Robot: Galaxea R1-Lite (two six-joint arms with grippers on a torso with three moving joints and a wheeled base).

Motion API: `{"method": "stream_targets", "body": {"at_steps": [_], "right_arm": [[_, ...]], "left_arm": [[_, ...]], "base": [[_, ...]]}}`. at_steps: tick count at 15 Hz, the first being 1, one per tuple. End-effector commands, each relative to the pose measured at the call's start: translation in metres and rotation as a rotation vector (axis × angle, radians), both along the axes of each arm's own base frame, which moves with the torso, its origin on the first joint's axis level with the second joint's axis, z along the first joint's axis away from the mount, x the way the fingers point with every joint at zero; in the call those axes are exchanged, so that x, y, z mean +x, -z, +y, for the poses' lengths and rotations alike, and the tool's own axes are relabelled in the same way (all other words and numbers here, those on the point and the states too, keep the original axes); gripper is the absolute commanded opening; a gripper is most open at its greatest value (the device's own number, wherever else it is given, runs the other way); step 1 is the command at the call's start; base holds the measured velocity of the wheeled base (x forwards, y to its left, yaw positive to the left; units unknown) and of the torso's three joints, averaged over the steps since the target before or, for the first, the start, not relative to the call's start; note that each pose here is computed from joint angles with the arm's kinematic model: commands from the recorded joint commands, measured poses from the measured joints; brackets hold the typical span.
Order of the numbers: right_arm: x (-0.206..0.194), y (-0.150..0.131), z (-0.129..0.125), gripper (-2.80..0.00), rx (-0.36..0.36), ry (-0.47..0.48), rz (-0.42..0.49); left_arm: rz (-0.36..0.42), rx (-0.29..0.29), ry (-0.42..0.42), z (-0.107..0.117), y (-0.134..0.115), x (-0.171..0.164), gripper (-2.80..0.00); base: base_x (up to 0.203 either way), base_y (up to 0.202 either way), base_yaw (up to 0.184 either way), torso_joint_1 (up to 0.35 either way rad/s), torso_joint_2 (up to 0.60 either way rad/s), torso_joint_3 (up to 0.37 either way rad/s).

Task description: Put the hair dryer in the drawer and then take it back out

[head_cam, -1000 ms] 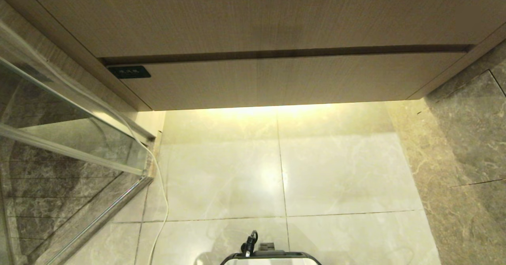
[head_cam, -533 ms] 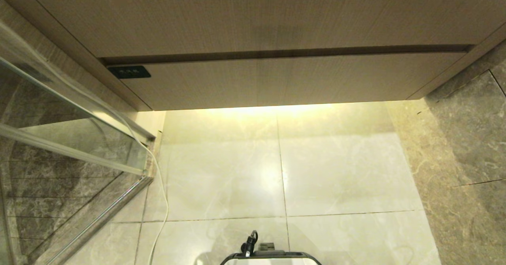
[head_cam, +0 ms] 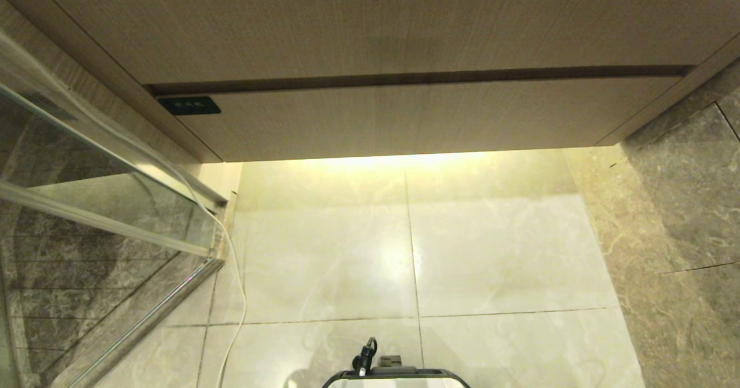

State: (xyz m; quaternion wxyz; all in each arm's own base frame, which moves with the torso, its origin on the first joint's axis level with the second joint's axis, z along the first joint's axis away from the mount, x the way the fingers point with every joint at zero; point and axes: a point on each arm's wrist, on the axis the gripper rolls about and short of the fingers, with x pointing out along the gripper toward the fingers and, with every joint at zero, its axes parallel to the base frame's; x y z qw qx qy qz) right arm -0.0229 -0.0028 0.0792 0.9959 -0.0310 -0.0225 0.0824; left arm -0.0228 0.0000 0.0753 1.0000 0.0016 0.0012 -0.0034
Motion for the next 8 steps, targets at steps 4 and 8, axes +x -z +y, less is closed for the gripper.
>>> {"method": "stream_targets", "body": {"at_steps": [4,8], "right_arm": [[-0.0018,0.0043,-0.0003,-2.8,0.008,-0.001,-0.024],[-0.0018,0.0043,-0.0003,-2.8,0.004,-0.001,-0.024]], "left_arm": [[-0.001,0.0,0.0,0.0,0.0,0.0,-2.8],[0.001,0.0,0.0,0.0,0.0004,0.0001,-2.8]], "base": [[0.0,0.0,0.0,0.0,0.0,0.0],[0.0,0.0,0.0,0.0,0.0,0.0]]}}
